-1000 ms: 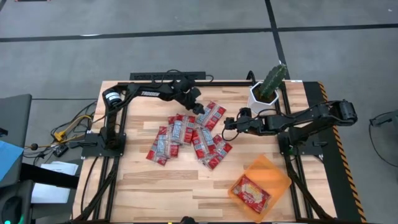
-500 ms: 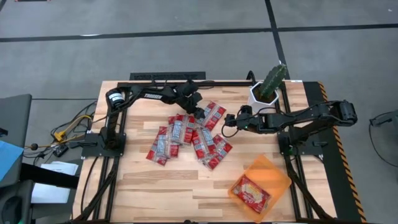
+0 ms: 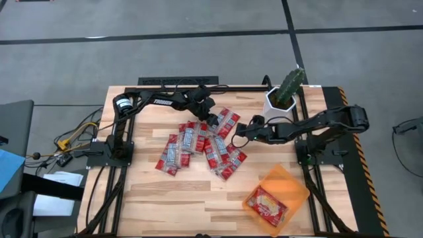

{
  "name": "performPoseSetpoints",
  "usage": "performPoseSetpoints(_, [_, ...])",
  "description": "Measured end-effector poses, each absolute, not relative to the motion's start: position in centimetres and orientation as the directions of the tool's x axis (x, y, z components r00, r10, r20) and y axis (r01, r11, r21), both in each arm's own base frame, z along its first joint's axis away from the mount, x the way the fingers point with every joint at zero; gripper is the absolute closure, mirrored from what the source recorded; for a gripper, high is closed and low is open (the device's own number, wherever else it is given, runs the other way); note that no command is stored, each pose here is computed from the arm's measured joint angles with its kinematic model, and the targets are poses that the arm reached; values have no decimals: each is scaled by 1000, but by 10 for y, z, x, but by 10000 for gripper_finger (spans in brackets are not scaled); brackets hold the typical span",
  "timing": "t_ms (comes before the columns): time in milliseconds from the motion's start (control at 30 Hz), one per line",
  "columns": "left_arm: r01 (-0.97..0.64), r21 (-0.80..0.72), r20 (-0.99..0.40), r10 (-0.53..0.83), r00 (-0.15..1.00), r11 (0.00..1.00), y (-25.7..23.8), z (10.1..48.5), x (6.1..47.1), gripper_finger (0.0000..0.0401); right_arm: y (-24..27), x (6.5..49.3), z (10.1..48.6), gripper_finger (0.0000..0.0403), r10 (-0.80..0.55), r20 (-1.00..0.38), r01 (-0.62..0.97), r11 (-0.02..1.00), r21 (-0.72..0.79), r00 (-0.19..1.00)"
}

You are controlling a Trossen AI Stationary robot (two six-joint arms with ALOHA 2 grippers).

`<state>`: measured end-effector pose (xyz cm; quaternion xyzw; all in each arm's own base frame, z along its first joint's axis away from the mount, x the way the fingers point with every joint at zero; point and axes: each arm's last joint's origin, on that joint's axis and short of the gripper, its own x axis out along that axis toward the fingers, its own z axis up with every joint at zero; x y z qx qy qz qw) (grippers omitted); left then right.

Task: Sort popcorn bags into baskets
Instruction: Put the red popcorn bag into the orange bin

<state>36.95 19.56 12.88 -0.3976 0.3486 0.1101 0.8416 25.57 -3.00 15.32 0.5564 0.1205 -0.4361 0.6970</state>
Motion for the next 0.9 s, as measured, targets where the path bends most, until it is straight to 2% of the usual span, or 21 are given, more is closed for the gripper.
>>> performPoseSetpoints(433, [-468,-646,-650,-113,752,603,199,130,369,145,-46,261,147,171,-510,-632,724,-24,689,584])
performPoseSetpoints(567, [-429,-692,-616,-164,771,580,201,136,367,145,-48,261,146,171,-513,-633,725,-29,688,580])
performPoseSetpoints(767, [-330,-744,-508,-171,844,581,214,176,354,145,-47,261,146,171,-511,-634,730,-18,683,581])
performPoseSetpoints(900, [-241,-704,-420,-118,900,668,217,223,340,145,-47,261,146,171,-511,-634,735,-5,678,581])
